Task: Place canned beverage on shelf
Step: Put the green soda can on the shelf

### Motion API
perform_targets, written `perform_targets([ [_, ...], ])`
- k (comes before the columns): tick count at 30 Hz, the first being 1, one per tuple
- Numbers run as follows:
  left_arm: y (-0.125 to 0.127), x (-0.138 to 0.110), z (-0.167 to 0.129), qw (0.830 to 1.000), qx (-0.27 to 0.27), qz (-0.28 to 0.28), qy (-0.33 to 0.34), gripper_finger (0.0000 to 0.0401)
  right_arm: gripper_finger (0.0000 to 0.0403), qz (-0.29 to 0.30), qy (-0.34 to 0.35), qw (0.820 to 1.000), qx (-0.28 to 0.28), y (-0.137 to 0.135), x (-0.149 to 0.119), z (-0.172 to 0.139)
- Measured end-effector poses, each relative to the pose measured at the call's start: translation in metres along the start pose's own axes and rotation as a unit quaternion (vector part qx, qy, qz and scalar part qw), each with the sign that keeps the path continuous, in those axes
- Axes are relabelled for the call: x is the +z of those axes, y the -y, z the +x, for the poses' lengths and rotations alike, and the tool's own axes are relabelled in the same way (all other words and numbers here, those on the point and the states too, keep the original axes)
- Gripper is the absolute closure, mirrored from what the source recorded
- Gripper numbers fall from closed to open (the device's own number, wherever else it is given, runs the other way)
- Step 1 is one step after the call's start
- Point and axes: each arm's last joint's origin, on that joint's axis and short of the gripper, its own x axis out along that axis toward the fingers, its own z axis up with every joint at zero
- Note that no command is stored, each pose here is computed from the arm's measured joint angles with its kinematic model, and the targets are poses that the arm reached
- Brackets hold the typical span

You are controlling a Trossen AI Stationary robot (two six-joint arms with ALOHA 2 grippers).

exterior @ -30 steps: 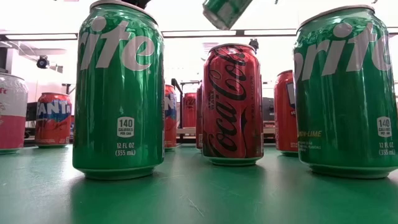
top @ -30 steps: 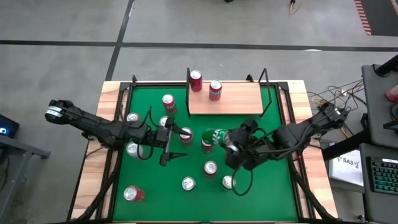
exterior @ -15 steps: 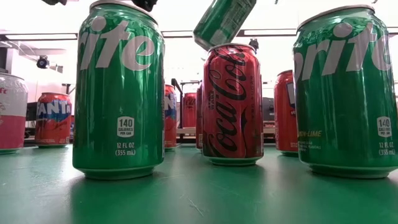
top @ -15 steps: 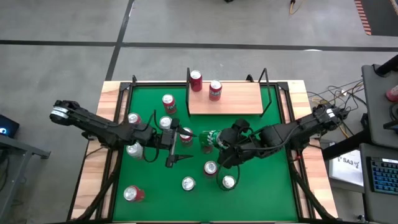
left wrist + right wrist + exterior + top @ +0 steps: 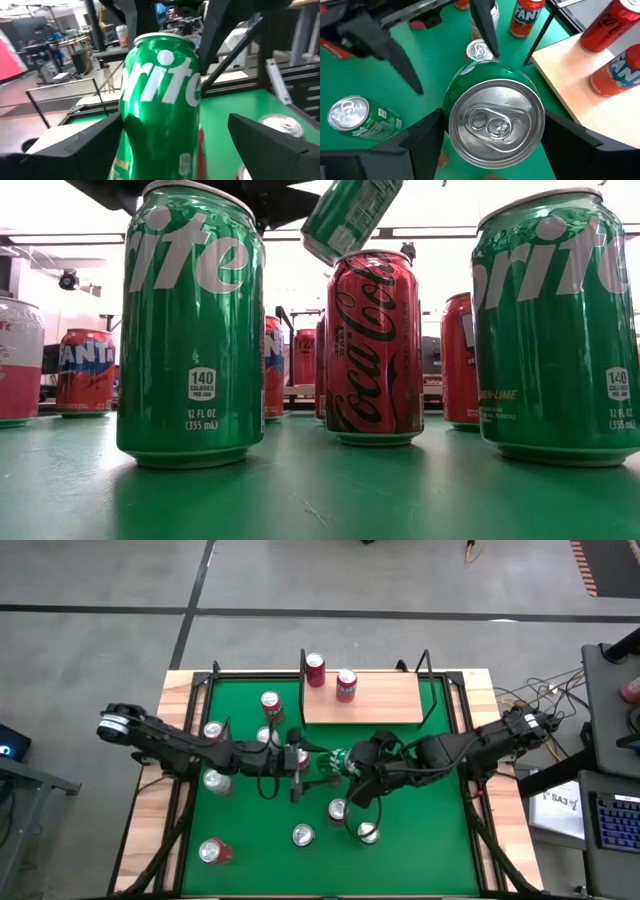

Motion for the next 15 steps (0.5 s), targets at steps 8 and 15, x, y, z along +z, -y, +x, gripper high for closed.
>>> perform_targets([
  [8,0.004,-0.001,0.026,0.998,0.025,0.021,-0.048,0.0056,0.0129,0.008,0.0,1.0,0.005,0.002,0.003,0.002],
  [15,0.006,-0.005,0.036,0.997,0.036,0.022,-0.064,0.0059,0.013,0.011,0.004,1.0,0.01,0.001,0.004,0.002],
])
